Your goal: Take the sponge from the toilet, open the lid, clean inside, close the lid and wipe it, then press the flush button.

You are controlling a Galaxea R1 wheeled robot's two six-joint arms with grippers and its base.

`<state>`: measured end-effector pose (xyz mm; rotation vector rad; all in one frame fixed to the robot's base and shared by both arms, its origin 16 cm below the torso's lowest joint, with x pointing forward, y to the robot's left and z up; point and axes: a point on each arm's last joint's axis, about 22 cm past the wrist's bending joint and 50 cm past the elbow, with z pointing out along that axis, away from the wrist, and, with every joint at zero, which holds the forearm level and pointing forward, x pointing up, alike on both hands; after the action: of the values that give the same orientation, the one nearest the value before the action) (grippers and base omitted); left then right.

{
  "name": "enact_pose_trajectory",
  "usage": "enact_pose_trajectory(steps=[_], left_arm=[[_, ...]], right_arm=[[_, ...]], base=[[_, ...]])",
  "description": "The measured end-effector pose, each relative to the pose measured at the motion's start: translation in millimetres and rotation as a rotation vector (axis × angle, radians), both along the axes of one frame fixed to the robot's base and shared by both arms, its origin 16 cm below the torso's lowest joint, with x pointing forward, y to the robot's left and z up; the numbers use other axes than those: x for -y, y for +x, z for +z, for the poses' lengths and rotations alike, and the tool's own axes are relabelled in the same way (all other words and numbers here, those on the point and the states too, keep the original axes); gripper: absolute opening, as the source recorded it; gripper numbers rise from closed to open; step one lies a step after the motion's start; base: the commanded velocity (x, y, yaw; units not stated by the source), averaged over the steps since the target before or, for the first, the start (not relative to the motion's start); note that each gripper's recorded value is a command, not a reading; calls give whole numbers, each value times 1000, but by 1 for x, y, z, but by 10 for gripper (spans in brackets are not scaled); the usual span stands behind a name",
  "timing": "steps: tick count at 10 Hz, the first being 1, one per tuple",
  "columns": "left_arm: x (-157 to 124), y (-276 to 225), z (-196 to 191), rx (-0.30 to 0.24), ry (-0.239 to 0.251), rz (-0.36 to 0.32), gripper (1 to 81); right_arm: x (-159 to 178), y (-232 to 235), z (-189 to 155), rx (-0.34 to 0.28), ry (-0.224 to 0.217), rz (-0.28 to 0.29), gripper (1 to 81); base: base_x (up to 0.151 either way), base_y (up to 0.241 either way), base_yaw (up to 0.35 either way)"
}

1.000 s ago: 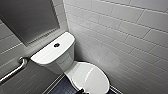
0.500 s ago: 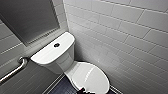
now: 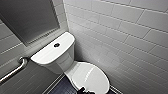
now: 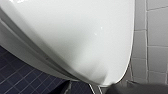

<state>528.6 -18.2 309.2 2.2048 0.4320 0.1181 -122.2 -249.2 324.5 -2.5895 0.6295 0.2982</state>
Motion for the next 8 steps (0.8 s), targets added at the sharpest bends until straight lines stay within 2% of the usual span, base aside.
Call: enact_pose_trajectory(steps=[3,8], left_arm=[[3,5,-2,-8,2,15,811],[-1,13,-4,-84,-9,68,811]], right_arm=[[-3,0,0,0,3,-2,10],[-6,-4,-1,-17,0,4,10]], base=[[0,0,0],[0,0,0]])
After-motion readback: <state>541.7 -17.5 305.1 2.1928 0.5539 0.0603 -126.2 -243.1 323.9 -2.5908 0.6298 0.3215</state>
